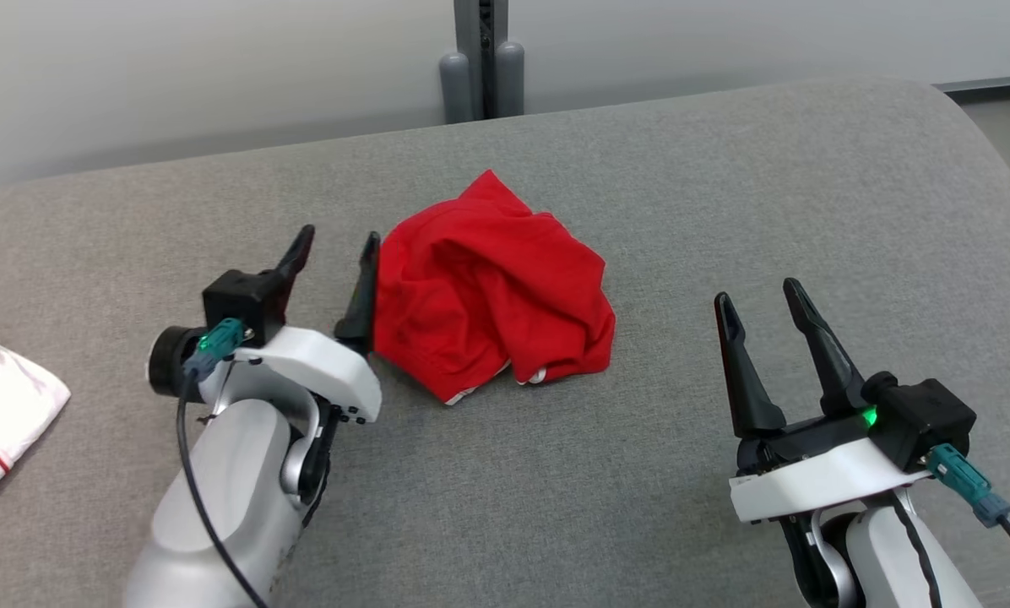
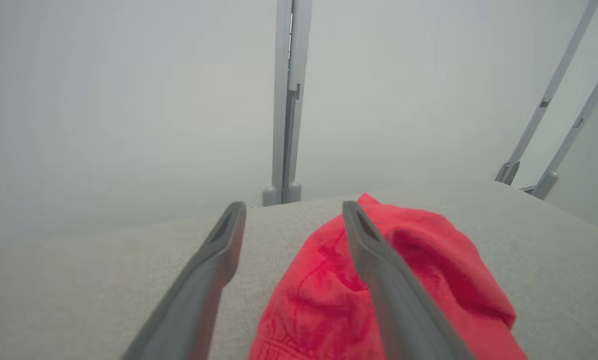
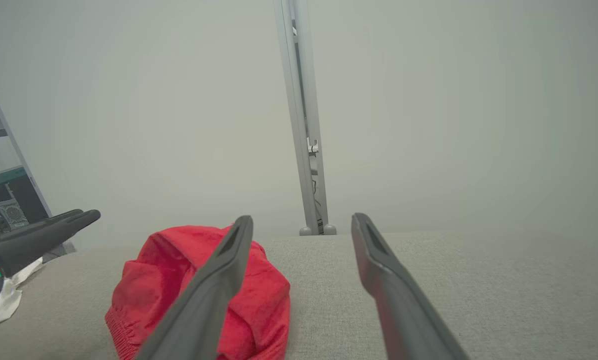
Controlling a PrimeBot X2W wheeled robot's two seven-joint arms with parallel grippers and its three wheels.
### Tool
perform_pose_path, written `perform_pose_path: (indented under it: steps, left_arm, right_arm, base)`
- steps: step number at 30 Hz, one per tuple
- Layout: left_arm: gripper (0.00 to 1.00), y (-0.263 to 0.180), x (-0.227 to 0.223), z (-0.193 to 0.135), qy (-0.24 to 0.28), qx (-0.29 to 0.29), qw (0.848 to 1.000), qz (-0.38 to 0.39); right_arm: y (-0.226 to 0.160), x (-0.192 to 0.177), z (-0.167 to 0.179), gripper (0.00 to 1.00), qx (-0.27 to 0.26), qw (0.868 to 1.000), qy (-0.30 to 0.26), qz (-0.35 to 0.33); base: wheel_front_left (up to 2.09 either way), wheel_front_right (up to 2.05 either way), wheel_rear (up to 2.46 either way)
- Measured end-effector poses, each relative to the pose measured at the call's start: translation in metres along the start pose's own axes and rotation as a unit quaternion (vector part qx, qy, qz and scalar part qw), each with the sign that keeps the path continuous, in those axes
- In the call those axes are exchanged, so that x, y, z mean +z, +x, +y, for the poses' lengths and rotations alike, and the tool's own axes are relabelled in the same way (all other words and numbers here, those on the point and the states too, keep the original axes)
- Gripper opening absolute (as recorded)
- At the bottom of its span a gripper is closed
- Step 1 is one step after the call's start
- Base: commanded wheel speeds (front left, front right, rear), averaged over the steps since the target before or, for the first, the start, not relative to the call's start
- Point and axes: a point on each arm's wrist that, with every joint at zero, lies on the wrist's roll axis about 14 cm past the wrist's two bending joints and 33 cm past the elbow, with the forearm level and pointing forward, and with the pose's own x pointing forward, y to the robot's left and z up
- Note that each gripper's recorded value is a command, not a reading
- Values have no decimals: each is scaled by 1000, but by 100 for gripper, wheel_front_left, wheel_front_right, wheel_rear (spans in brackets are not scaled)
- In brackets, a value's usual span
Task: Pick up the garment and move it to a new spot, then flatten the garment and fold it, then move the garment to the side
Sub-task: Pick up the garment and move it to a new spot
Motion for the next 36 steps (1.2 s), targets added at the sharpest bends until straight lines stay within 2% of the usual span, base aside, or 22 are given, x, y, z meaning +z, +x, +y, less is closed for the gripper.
perform_pose_path:
  steps: [4, 8, 11, 17, 20, 36]
  left_arm:
    - [100, -23, 24, 32, 7, 56, 997, -48]
    - [100, -50, 67, 41, 21, 78, 989, -127]
    - [100, -78, 69, 44, 35, 91, 985, -139]
    - [100, -132, 84, 67, 33, 162, 971, -175]
    - [100, -146, 86, 68, 38, 170, 968, -180]
    - [100, -189, 39, 75, 17, 202, 972, -119]
  right_arm:
    - [2, 1, 13, 100, 18, 1000, 11, -3]
    - [8, 3, 25, 100, 36, 999, 15, -9]
    - [10, 3, 37, 100, 54, 998, 14, -9]
    - [0, 1, 41, 100, 69, 998, 1, 0]
    - [-4, 1, 35, 100, 60, 998, -2, 2]
    - [-41, -4, 4, 100, -3, 1000, 0, 15]
  base:
    - [0, 0, 0]
    - [0, 0, 0]
    - [0, 0, 0]
    - [0, 0, 0]
    - [0, 0, 0]
    - [0, 0, 0]
